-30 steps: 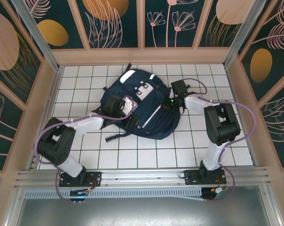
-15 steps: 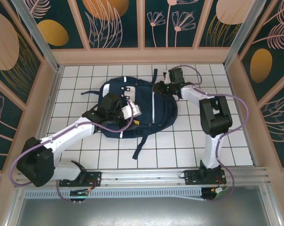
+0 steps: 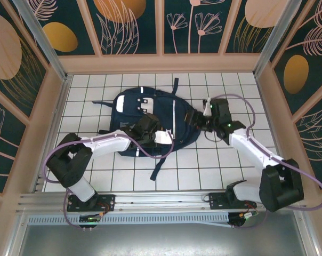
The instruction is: Pack the student bag
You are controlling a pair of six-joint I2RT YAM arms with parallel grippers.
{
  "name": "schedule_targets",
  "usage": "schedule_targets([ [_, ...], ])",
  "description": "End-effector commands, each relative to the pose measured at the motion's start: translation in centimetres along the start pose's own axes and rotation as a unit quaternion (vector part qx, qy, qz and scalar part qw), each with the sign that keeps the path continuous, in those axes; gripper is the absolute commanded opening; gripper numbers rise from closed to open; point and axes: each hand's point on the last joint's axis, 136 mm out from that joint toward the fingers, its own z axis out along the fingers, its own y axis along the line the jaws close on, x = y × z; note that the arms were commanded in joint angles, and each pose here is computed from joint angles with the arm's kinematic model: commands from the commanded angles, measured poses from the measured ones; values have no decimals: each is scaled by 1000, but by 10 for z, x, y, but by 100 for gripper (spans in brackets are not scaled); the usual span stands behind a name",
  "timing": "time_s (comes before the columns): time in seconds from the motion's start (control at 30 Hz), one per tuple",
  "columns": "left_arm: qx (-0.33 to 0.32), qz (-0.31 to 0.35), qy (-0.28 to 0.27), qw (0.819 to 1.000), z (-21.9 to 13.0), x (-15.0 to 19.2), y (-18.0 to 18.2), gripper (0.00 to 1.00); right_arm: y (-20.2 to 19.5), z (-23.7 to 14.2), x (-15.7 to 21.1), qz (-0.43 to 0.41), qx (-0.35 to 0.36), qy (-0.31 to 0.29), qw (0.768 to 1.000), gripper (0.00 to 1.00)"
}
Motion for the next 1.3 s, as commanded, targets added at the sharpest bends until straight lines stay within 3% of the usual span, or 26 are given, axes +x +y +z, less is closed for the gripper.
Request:
schedule_targets([
  [0.0,-9,-43,-53,998,-9,-28,20,4,9,3,41,15,-9,48,999,45],
  [0.13,38,-76,-109,990,-23,-49,7,0,12,9,48,-27,16,43,999,40],
  [0.3,68,-99,-133,984,-31,-58,-1,0,13,21,30,-107,56,-6,993,40],
  [0.43,79,-115,-156,978,-39,-65,2,0,15,37,21,-139,74,-12,987,40],
  [0.57,79,-130,-172,973,-45,-64,7,0,19,46,16,-144,79,-22,986,26],
  [0.63,77,-135,-171,973,-46,-58,8,0,8,44,13,-138,110,-29,984,3],
  [0.67,76,-136,-167,974,-46,-54,9,0,5,42,12,-137,118,-30,983,0],
  [0.8,80,-128,-137,979,-47,-25,-1,0,-16,21,5,-127,165,-41,977,0],
  [0.97,61,-93,-130,985,-57,1,-15,0,-85,-14,-18,-69,251,-65,963,0],
  [1.1,40,-109,-163,980,-70,4,-9,0,-82,-16,-26,-100,226,-63,967,0],
  [1.2,8,-157,-184,970,-79,11,22,0,-54,-4,-12,-132,157,-31,978,0],
  [1.27,-32,-206,-166,964,-78,29,54,0,-32,4,2,-163,121,-11,979,0],
])
